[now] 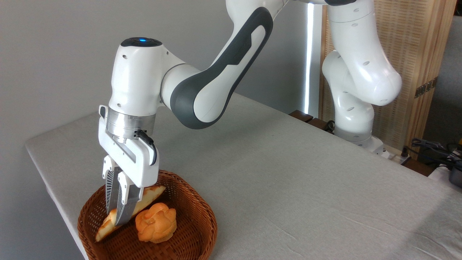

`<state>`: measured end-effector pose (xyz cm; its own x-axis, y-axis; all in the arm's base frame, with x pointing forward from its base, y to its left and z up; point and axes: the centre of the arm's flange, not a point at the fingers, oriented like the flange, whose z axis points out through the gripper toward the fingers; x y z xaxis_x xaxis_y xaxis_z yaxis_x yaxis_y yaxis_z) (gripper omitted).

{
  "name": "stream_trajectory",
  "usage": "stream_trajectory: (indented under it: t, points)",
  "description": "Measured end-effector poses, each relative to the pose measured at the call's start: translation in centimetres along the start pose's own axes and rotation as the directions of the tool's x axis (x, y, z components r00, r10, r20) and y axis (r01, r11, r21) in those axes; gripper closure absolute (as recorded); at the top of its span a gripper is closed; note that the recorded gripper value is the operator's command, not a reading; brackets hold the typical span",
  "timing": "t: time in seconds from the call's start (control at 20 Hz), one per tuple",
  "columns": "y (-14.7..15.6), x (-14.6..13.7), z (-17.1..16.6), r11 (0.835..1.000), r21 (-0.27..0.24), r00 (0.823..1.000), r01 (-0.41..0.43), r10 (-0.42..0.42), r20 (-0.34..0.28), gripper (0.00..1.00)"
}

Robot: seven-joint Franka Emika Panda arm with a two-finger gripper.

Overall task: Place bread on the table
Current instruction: 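Close the gripper around the long bread roll in the basket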

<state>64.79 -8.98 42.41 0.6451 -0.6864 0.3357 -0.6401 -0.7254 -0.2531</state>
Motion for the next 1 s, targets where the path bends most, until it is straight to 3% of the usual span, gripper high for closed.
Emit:
stream_trajectory:
  t: [0.7, 0.8, 1.0]
  points:
    - [-0.2, 0.3, -0.9, 1.0, 0.004, 1.0, 0.007, -0.007, -0.013, 0.71]
    - [-0.2, 0.4, -1.4, 1.0, 0.003, 1.0, 0.007, -0.007, -0.015, 0.8]
    - [-0.2, 0.3, -1.8, 1.0, -0.005, 1.0, 0.008, -0.008, -0.007, 0.85]
